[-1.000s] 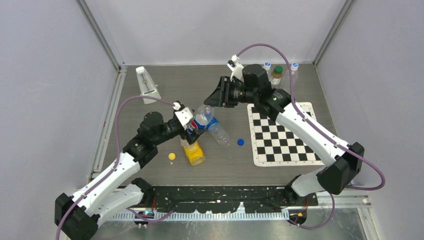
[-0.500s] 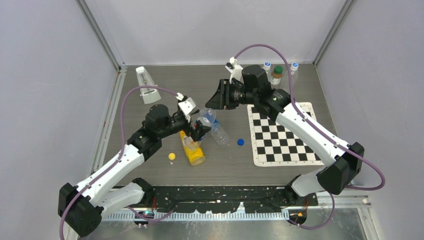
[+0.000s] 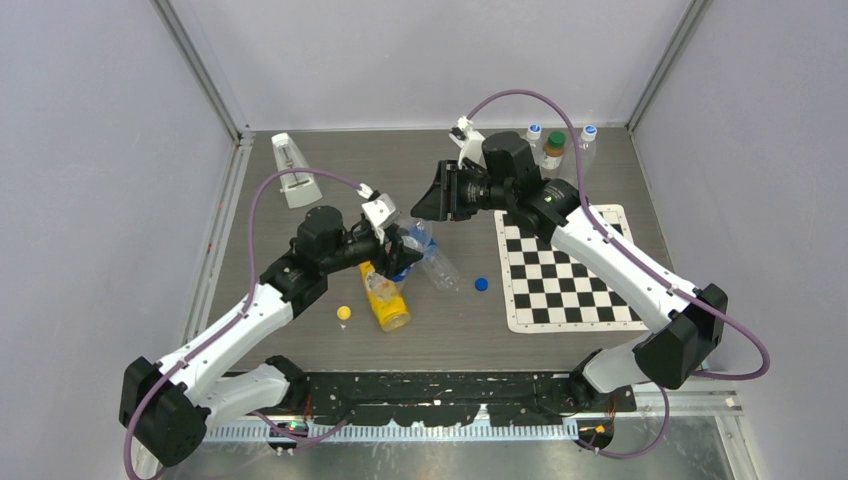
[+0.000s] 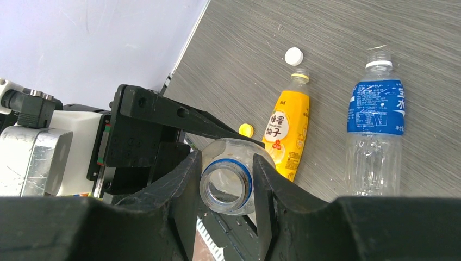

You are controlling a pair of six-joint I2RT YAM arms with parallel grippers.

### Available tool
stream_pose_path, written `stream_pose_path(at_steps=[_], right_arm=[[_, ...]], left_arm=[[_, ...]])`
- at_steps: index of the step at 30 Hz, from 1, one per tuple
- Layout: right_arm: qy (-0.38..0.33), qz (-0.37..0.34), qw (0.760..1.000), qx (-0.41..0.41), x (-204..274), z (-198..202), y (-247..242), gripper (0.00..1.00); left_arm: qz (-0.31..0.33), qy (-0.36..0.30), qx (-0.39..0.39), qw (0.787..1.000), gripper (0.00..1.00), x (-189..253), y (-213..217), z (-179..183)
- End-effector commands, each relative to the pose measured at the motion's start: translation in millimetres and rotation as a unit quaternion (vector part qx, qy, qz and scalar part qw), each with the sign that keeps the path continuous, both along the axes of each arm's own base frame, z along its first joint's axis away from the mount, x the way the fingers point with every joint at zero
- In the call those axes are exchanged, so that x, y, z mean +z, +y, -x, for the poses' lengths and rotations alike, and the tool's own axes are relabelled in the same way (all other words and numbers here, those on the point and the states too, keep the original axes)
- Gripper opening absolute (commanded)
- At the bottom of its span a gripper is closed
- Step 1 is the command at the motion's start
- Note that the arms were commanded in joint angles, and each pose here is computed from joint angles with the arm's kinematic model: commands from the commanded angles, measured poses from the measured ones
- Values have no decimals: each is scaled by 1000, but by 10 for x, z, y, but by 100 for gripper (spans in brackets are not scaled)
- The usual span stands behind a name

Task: Screw on the bottle caps
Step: Pick up the plastic bottle at the center of the board.

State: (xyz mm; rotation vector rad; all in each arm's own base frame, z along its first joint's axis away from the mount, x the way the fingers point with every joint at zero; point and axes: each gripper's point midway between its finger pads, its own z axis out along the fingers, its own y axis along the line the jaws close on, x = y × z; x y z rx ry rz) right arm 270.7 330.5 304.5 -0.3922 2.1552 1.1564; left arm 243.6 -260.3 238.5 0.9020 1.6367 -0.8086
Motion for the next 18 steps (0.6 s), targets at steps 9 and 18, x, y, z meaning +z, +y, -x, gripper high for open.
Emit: stream_pose_path(at_steps=[9,18], right_arm=[[-62,33,996,-51,340,69,-380,73],[-75,130,968,-203,221,-12,-1126,100]], left_arm=[[-26,-49,18,998,47,165,114,-57],[-57,-109,30,992,43,202,270,-59]])
